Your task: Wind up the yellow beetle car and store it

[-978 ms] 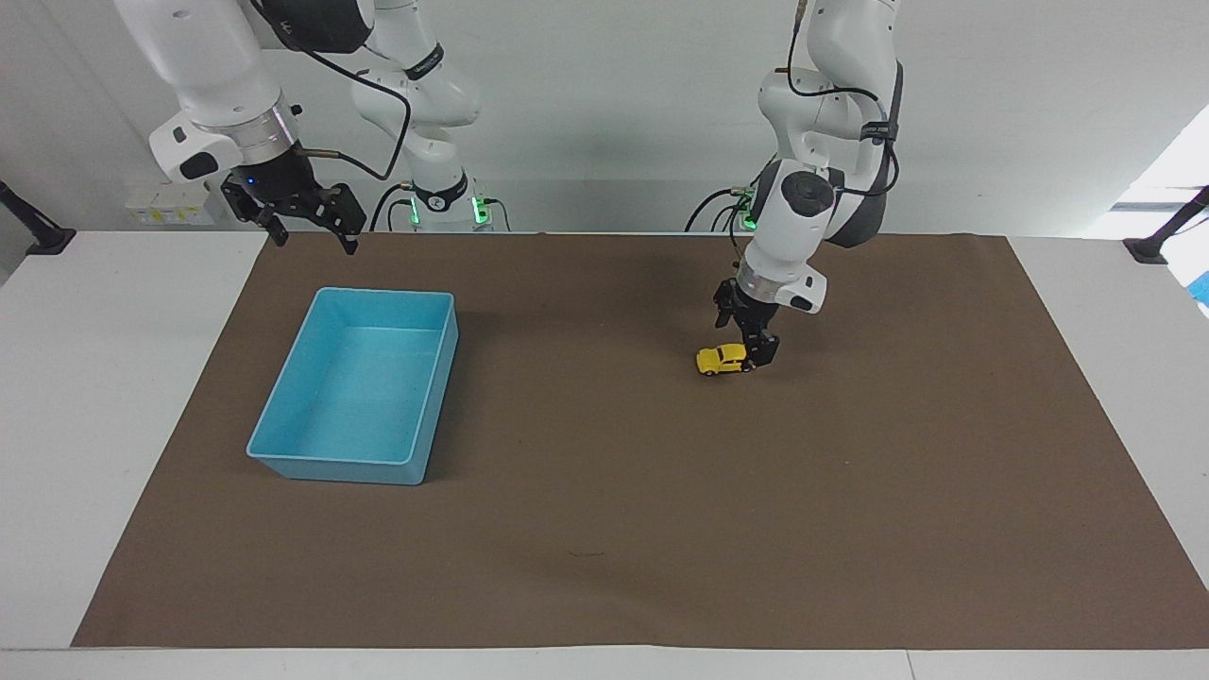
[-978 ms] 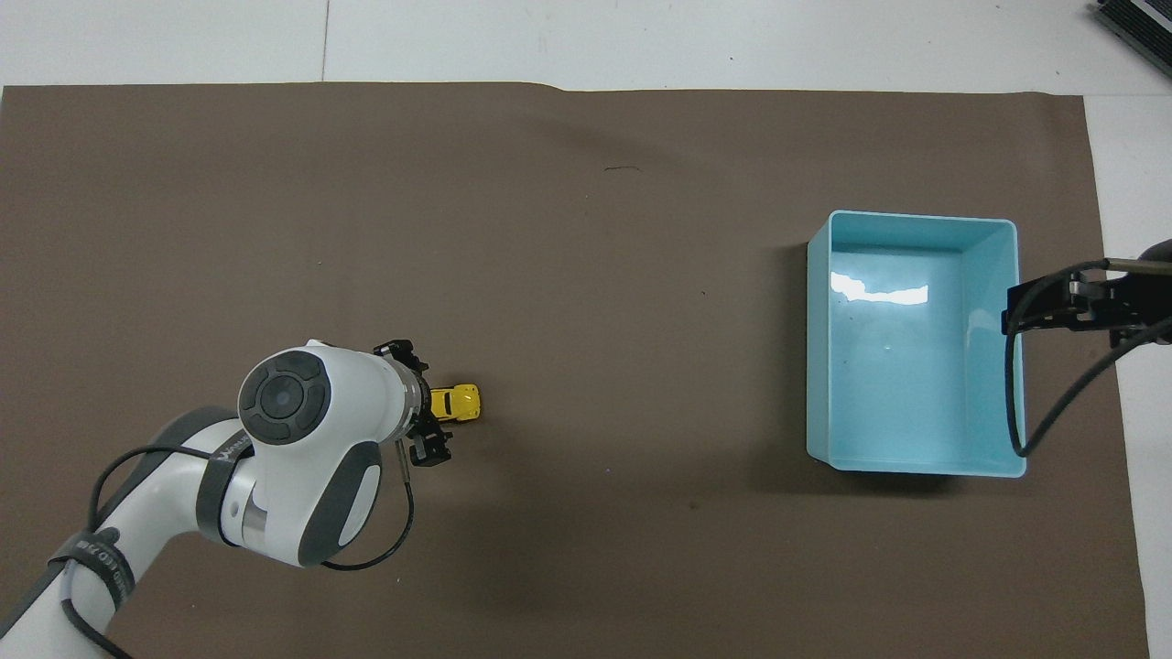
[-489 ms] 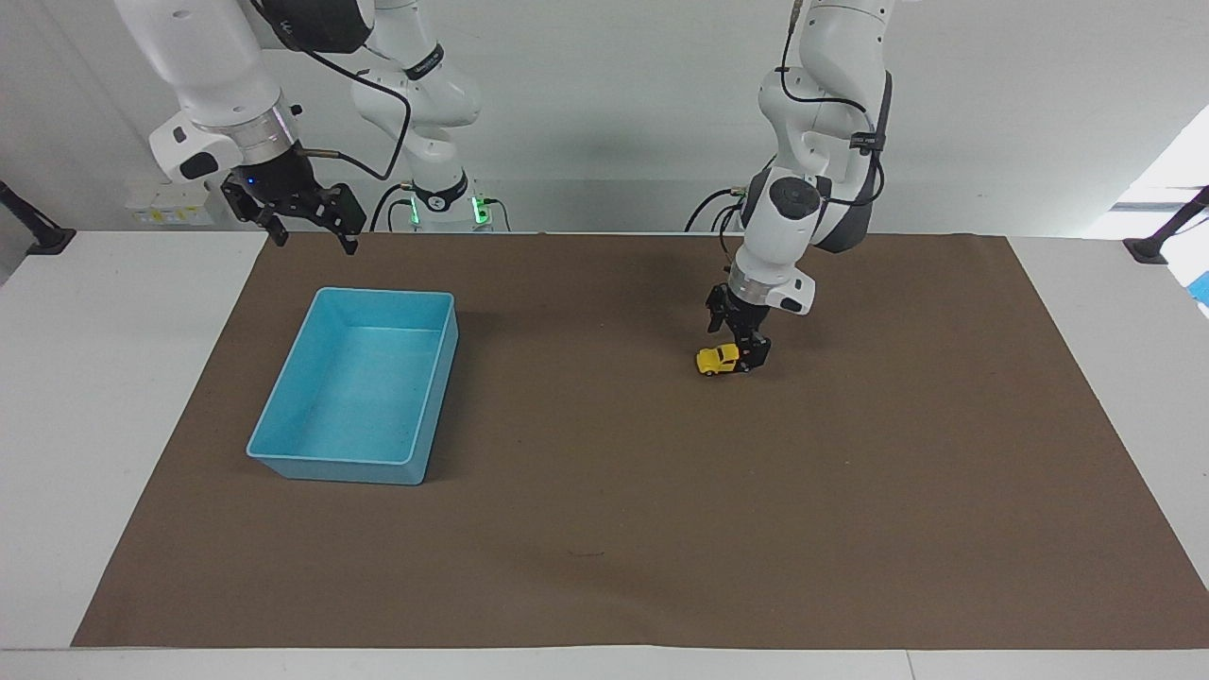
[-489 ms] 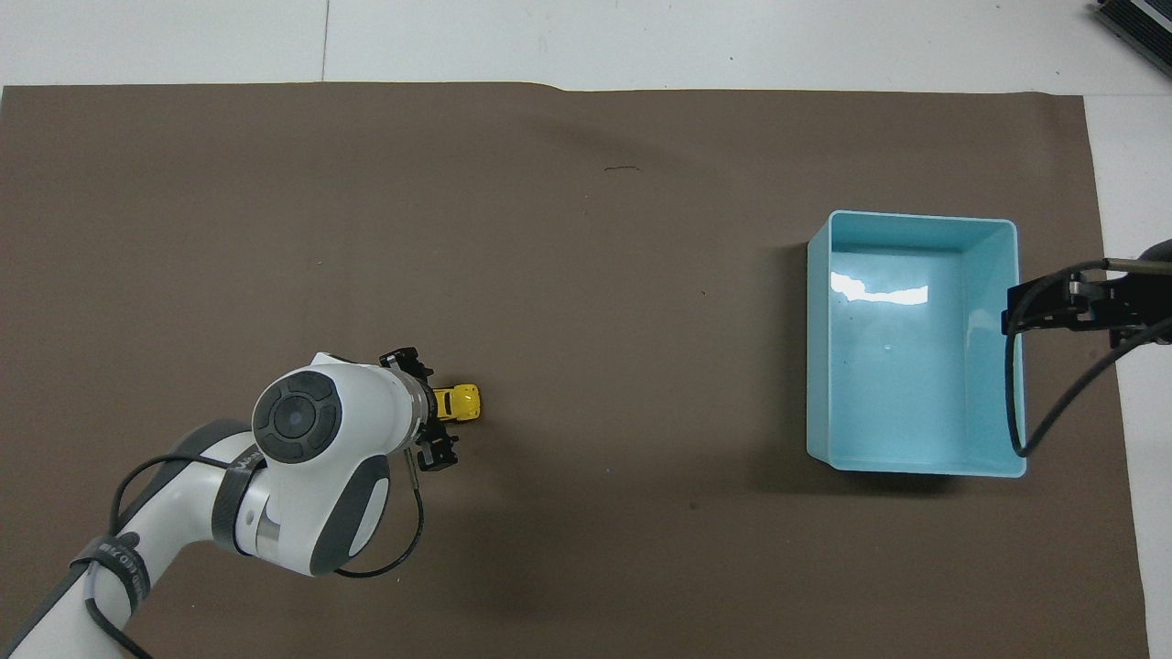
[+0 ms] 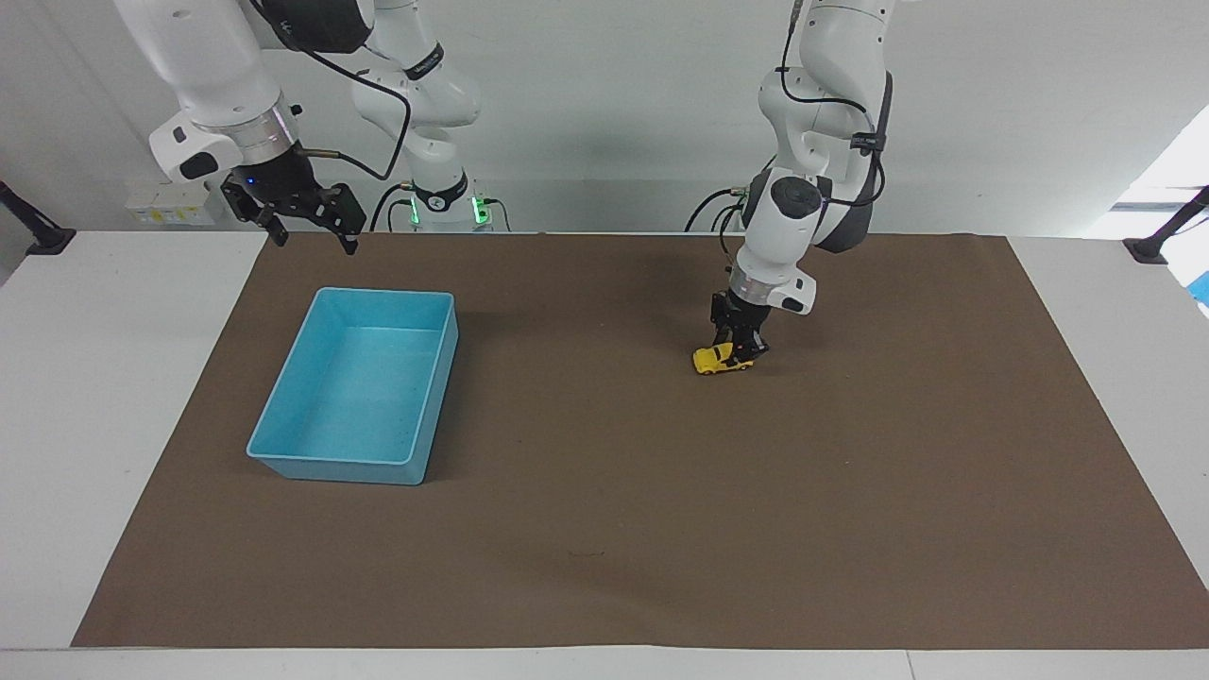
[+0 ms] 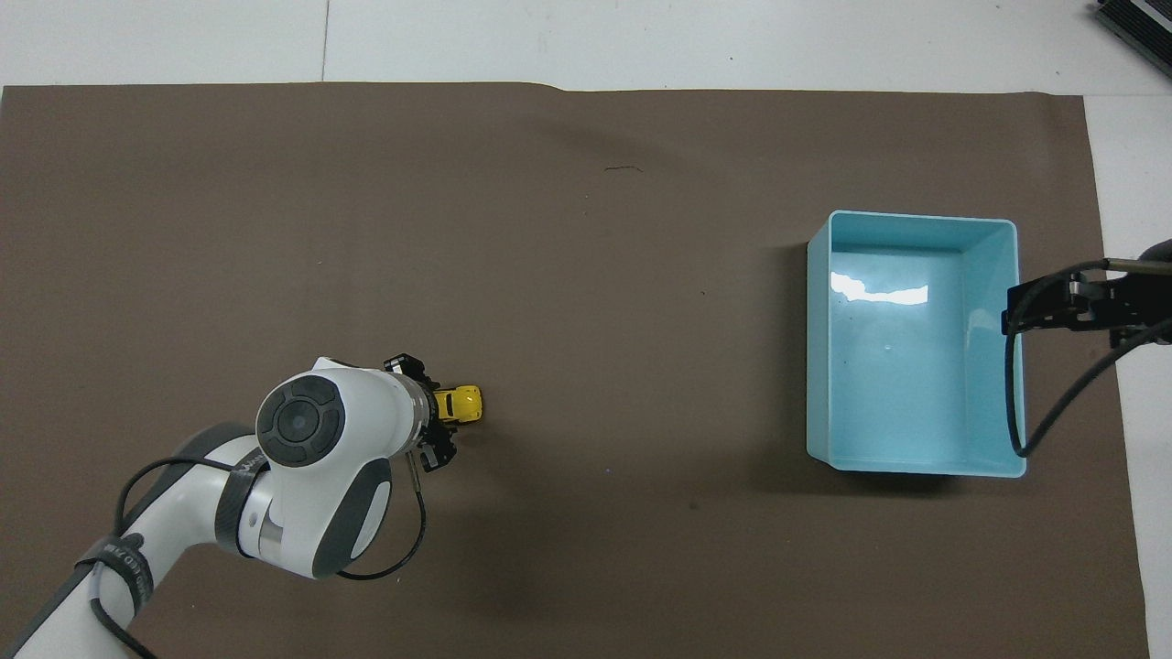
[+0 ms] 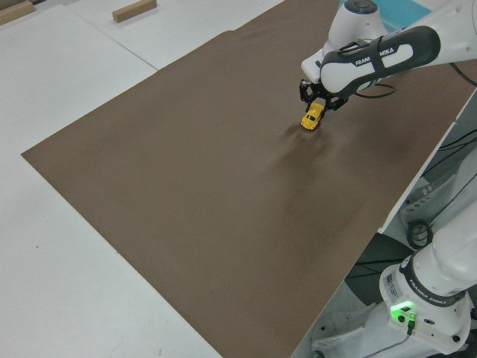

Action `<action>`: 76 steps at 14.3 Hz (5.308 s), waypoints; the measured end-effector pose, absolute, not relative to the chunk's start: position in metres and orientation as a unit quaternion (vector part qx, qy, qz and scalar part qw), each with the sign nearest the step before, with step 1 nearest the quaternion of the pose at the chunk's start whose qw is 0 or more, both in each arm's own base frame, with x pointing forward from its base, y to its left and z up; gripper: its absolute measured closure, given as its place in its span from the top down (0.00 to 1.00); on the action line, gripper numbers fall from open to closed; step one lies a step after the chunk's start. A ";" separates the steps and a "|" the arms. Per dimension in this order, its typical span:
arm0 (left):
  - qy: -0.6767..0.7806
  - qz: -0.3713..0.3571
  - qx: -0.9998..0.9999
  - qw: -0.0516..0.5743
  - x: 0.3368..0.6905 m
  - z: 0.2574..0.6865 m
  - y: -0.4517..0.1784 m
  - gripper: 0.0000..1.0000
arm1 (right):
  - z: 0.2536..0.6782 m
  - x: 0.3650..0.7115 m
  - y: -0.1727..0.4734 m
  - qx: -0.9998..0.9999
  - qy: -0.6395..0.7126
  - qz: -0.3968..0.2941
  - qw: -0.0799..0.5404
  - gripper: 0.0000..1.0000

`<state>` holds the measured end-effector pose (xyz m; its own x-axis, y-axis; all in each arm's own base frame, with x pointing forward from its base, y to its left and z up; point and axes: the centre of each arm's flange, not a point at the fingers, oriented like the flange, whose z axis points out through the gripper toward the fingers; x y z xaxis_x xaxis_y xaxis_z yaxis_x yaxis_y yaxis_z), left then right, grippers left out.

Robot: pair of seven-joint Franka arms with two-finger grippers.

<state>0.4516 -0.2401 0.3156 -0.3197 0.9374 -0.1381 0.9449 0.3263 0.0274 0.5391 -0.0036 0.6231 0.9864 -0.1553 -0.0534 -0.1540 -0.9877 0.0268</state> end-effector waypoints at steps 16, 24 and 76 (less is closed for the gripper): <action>0.813 -0.033 0.579 0.045 0.464 0.316 -0.141 0.43 | 0.623 0.539 -0.004 0.997 -0.078 -0.028 0.011 1.00; 0.815 -0.030 0.578 0.045 0.471 0.312 -0.115 0.56 | 0.623 0.539 -0.004 0.997 -0.078 -0.028 0.011 1.00; 0.287 0.056 0.952 0.091 0.556 0.642 -0.075 1.00 | 0.529 0.592 0.081 0.995 -0.090 -0.034 -0.004 1.00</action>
<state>0.5560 -0.0753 0.6417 0.8287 0.5572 0.0537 0.5369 -0.8183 0.2050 0.5922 0.0809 0.5291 0.9815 -0.1786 -0.0690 -0.1791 -0.9838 -0.0024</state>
